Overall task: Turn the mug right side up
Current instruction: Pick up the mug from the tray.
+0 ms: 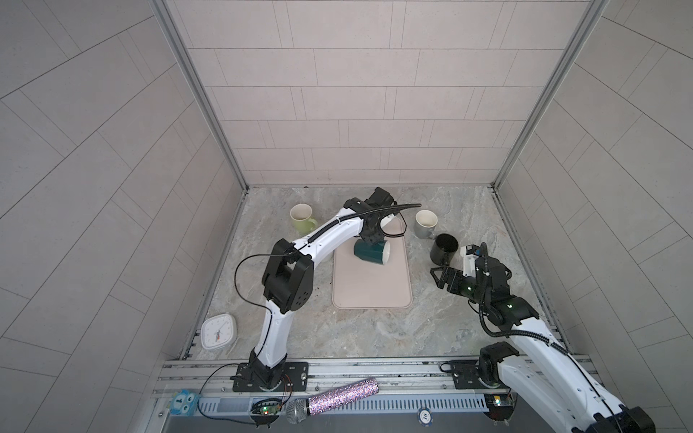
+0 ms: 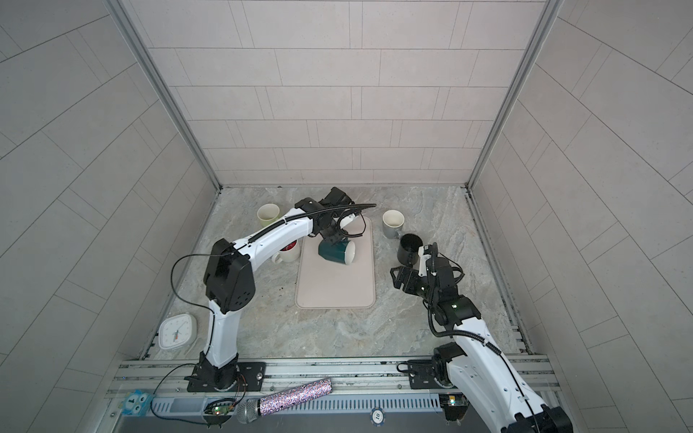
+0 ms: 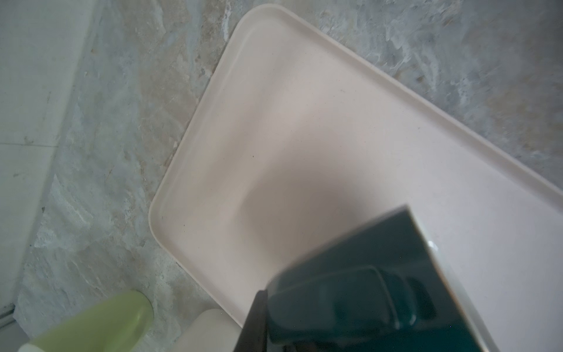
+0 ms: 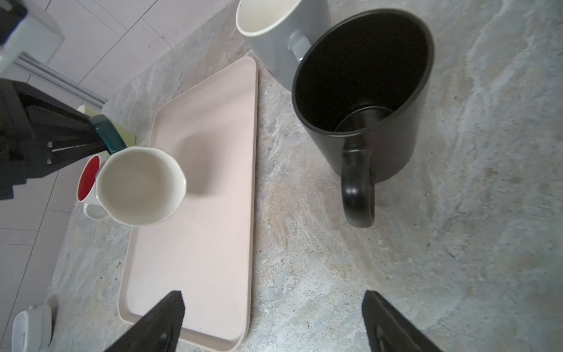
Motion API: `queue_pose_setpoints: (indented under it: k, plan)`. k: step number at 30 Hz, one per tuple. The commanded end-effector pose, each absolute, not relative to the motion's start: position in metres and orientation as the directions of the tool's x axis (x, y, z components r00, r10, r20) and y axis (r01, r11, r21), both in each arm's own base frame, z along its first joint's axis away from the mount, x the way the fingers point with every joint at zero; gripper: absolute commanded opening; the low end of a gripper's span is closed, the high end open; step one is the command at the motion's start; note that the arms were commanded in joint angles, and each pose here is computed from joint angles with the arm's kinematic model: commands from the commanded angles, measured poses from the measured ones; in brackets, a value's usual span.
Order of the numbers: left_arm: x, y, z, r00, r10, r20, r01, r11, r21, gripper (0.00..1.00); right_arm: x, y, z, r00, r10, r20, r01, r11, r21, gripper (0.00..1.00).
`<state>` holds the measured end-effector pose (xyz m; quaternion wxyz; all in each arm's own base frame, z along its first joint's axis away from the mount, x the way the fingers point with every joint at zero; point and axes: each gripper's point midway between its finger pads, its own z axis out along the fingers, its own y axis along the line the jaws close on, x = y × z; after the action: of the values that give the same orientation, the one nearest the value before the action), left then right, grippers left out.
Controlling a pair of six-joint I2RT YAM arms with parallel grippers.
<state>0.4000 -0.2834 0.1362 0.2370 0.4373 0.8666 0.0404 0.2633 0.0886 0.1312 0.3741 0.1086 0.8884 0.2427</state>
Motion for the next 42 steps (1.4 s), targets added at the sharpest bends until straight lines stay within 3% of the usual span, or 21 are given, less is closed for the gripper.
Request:
queue_pose_setpoints:
  k: [1,5,13,24,42]
  plan:
    - [0.417,-0.299,0.182,-0.487,0.61,-0.625,0.618,0.747,0.247,0.0,0.266,0.098,0.144,-0.716,0.364,-0.596,-0.007,0.849,0.528,0.91]
    - [0.417,-0.301,0.191,-0.457,0.545,-0.702,0.591,0.777,0.218,0.0,0.269,0.101,0.147,-0.722,0.359,-0.591,-0.013,0.847,0.531,0.9]
    - [0.414,-0.31,0.185,-0.527,0.47,-0.708,0.573,0.812,0.112,0.0,0.272,0.121,0.155,-0.738,0.322,-0.593,-0.076,0.833,0.547,0.9]
    - [0.419,-0.308,0.168,-0.672,0.199,-0.713,0.378,0.92,-0.1,0.0,0.275,0.151,0.166,-0.741,0.266,-0.617,-0.176,0.81,0.56,0.9]
    - [0.413,-0.305,0.148,-0.735,-0.034,-0.677,0.276,0.897,-0.345,0.0,0.284,0.168,0.175,-0.731,0.27,-0.626,-0.196,0.796,0.572,0.89]
